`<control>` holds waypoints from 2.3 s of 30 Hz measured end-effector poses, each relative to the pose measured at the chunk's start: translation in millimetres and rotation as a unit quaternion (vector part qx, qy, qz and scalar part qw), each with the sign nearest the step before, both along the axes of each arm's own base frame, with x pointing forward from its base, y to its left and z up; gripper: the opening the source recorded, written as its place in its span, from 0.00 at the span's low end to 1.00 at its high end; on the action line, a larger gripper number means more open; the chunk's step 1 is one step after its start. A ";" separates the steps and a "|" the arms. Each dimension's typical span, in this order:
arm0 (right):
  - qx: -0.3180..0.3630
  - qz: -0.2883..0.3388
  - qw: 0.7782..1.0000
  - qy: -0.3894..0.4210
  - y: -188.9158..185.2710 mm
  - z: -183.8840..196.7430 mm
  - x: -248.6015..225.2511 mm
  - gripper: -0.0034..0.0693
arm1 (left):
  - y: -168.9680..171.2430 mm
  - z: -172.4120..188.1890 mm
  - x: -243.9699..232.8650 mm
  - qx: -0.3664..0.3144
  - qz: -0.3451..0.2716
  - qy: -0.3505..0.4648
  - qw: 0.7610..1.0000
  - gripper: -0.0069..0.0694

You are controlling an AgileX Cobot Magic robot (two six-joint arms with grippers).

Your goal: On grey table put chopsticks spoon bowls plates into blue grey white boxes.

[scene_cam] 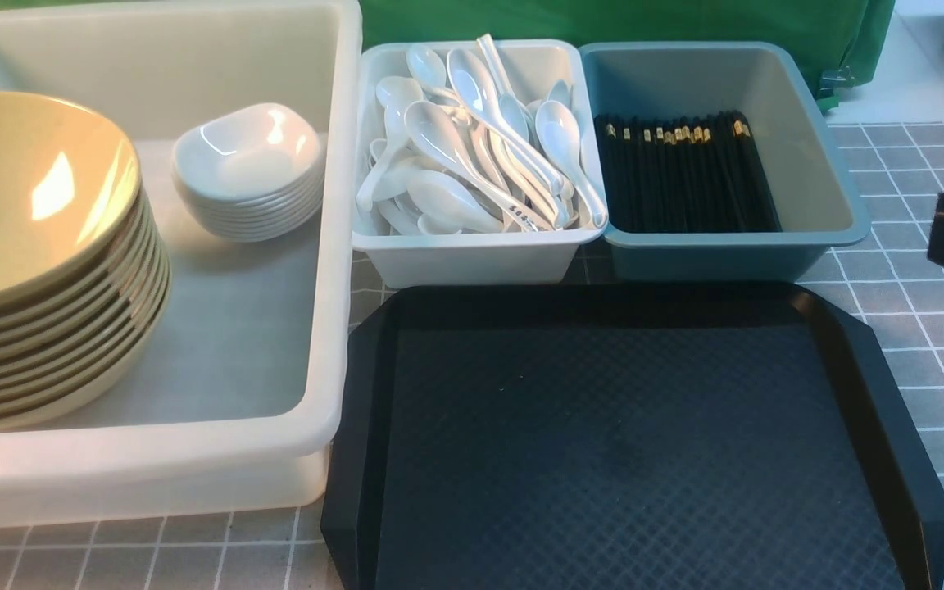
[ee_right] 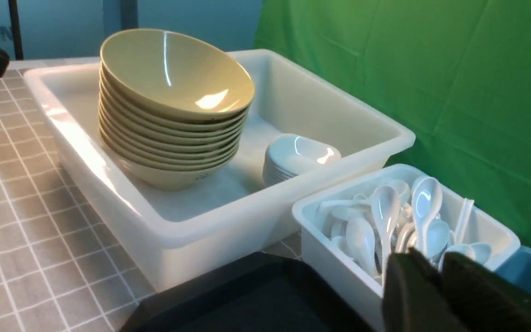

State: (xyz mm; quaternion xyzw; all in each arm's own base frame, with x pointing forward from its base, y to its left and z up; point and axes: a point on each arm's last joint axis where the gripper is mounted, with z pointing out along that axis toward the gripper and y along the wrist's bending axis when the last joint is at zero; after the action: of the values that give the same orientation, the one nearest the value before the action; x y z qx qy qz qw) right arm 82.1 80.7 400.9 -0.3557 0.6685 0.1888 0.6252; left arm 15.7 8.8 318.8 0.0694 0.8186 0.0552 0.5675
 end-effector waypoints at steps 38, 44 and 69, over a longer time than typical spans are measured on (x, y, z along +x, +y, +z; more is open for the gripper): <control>0.113 -0.447 0.882 0.093 -86.8 -225.3 -28.5 0.09 | 0.0 0.1 -0.3 -0.001 0.000 -0.001 1.000 0.08; 0.114 -0.447 0.882 0.093 -86.8 -225.3 -28.5 0.09 | 0.0 0.1 -0.3 -0.001 0.000 -0.001 1.000 0.08; 0.114 -0.447 0.882 0.093 -86.8 -225.3 -28.5 0.11 | -4.8 -14.2 2.5 -0.025 -0.018 -0.014 0.999 0.08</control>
State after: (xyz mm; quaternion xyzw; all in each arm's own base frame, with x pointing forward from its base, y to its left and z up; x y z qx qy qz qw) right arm 53.6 -6.2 175.6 0.0742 0.7857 -0.0037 0.6141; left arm 18.2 4.0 304.6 0.0690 0.8100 0.0257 0.5818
